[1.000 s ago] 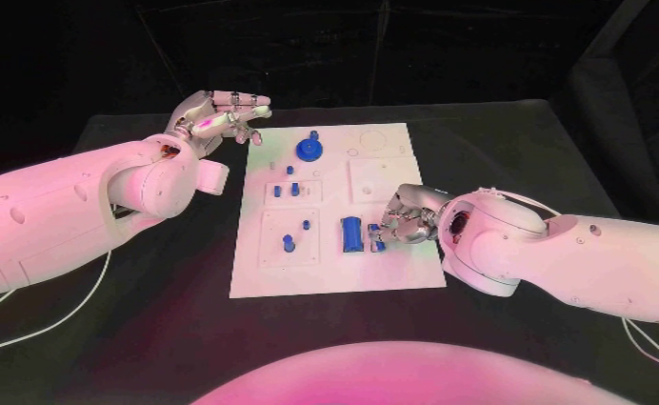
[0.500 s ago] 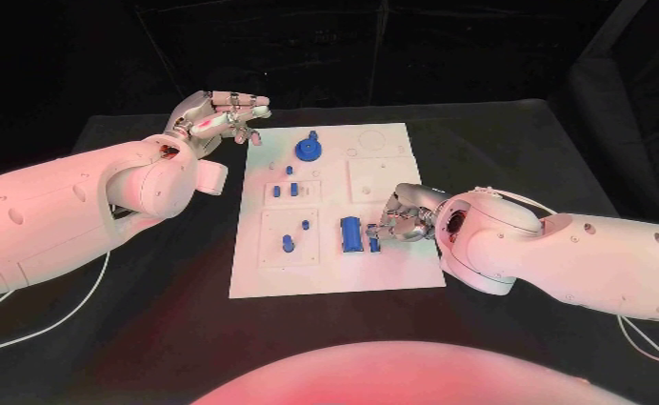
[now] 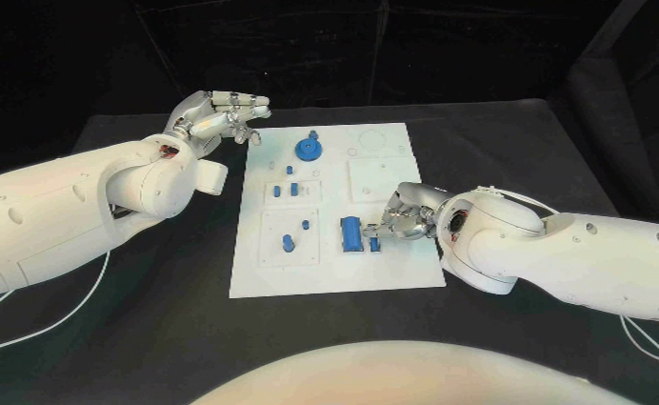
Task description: Assemble the parts on the task board
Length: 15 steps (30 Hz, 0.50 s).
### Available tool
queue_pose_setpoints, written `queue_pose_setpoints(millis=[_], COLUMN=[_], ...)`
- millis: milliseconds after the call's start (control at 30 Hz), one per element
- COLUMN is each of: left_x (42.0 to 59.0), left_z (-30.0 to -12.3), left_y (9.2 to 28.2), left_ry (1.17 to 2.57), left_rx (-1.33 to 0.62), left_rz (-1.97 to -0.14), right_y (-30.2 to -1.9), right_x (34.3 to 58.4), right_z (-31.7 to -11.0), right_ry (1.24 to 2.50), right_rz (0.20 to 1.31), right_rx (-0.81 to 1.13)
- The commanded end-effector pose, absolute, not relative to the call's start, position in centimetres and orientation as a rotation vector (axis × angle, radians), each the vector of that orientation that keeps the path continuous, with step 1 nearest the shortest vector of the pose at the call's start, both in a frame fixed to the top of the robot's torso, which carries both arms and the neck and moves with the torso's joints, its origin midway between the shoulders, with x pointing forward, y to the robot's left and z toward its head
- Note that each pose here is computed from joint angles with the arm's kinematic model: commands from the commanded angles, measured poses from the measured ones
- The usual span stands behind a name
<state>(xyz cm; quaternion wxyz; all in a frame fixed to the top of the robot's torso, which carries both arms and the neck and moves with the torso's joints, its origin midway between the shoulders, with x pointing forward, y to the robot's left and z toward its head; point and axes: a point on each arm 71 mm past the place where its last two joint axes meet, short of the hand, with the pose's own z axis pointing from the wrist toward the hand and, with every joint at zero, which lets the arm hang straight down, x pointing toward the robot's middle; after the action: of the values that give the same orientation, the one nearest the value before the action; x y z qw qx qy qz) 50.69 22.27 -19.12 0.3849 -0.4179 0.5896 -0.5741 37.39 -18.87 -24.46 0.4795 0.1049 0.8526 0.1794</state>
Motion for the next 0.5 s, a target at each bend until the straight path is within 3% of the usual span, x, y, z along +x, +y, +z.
queue_pose_setpoints(millis=[33,333,500], left_x=[50.7,50.7,51.0], left_z=[-19.0,-18.9,-19.0], left_y=[22.2,22.3,22.5], left_ry=[1.504,1.495,1.429], left_rx=[-1.062,-1.061,-1.14], left_rz=[-1.475,-1.474,-1.489], right_y=[-18.8,-20.9,-22.9], right_x=[37.4,37.8,40.3], right_z=[-24.1,-23.6,-23.1], right_ry=[2.047,1.961,1.813], right_rz=[0.473,0.674,0.928], right_rx=[0.254,0.484,0.769])
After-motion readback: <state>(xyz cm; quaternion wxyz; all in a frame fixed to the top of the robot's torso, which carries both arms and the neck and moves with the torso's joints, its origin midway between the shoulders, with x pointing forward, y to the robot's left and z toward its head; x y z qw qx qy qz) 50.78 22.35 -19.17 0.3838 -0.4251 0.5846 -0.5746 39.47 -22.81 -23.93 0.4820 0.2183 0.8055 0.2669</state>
